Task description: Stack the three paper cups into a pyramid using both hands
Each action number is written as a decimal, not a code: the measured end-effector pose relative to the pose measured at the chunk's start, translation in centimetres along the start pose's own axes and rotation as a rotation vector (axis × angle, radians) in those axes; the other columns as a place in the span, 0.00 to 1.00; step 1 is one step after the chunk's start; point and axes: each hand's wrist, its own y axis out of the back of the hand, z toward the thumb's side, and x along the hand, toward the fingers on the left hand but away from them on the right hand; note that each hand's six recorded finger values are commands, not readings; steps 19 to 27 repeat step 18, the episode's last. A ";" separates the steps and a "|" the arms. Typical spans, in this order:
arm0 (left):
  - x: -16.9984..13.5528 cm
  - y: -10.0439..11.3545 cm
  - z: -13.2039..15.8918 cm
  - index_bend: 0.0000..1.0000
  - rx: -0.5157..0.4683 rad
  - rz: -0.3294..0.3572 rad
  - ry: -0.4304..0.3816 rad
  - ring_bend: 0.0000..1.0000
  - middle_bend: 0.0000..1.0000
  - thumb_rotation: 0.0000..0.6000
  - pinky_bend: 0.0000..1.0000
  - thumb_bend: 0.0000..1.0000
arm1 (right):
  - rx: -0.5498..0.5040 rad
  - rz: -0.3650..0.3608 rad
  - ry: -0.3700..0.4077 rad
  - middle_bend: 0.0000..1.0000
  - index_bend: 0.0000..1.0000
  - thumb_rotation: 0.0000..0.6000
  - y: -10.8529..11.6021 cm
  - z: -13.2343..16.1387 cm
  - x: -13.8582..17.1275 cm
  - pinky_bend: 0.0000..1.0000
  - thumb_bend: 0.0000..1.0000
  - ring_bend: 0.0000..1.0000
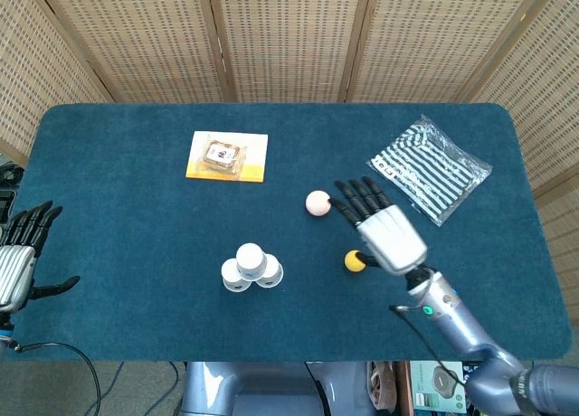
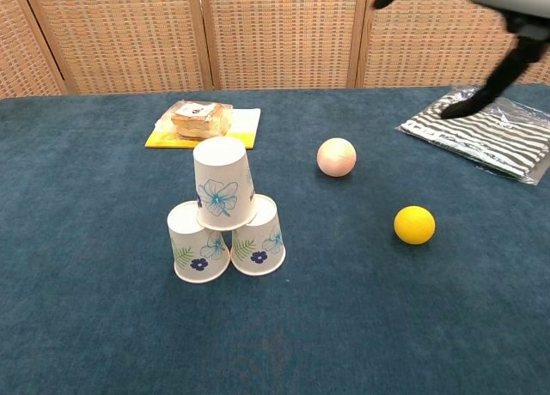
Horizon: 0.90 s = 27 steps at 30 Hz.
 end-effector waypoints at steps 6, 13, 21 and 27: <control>-2.5 -0.9 -1.2 0.00 0.025 0.031 0.050 0.00 0.00 1.00 0.00 0.12 | 0.063 -0.063 -0.252 0.00 0.00 1.00 -1.1 -9.1 9.5 0.00 0.00 0.00; -3.6 -1.4 -1.7 0.00 0.072 0.026 0.068 0.00 0.00 1.00 0.00 0.12 | 0.046 -0.082 -0.349 0.00 0.00 1.00 -2.1 -10.0 16.0 0.00 0.00 0.00; -3.7 -1.6 -1.4 0.00 0.091 0.034 0.046 0.00 0.00 1.00 0.00 0.12 | 0.039 -0.083 -0.375 0.00 0.00 1.00 -2.6 -9.4 17.7 0.00 0.00 0.00; -3.7 -1.6 -1.4 0.00 0.091 0.034 0.046 0.00 0.00 1.00 0.00 0.12 | 0.039 -0.083 -0.375 0.00 0.00 1.00 -2.6 -9.4 17.7 0.00 0.00 0.00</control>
